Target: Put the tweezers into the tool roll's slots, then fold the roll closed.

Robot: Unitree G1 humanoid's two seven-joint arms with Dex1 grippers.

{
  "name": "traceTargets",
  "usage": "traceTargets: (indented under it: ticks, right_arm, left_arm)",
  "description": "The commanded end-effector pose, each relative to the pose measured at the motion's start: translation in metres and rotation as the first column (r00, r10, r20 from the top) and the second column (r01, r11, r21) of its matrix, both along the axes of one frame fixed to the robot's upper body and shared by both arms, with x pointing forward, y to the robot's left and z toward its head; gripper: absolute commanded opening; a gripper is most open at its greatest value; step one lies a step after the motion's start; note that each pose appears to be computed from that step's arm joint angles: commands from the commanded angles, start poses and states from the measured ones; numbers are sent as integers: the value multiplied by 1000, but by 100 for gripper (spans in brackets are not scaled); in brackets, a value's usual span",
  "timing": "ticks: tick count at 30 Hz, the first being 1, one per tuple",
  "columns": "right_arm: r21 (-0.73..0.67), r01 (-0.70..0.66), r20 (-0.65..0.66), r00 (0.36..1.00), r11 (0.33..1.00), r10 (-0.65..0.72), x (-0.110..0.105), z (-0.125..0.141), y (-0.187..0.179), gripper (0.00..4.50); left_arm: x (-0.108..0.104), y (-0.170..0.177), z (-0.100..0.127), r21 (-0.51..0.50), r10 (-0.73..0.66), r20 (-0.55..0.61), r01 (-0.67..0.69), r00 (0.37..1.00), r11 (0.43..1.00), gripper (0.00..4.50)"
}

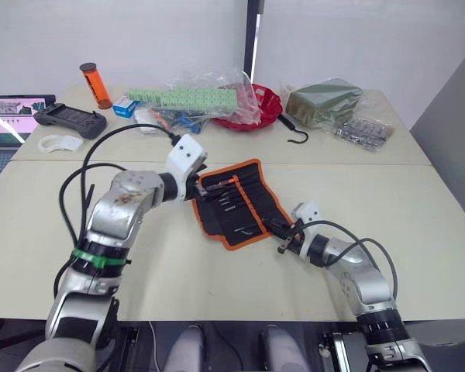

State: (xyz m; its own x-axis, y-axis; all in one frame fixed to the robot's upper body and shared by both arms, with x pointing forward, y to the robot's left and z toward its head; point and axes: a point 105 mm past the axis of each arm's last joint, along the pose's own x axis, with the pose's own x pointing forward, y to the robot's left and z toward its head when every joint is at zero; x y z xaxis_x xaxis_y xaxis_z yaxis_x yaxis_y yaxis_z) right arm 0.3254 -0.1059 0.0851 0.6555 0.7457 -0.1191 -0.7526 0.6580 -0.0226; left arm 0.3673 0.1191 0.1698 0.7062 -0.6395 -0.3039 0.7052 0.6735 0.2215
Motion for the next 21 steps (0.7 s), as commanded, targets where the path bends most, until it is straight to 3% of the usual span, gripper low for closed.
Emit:
traceTargets:
  ticks: [1,7,13,21]
  right_arm:
    - [40,-9,49,999,999,7,3,19,2,0]
    - [20,-2,21,1000,1000,2,5,8,3,0]
    - [-25,9,-26,1000,1000,-9,5,-12,3,0]
    - [-53,8,-57,998,999,-11,7,-23,-2,0]
  left_arm:
    - [-3,24,22,-15,91,142,-90,986,996,447]
    - [-16,68,17,-74,224,182,-214,958,974,447]
    - [-39,108,3,-172,314,59,-300,948,938,447]
    - [-95,187,-26,-235,579,26,-558,815,796,447]
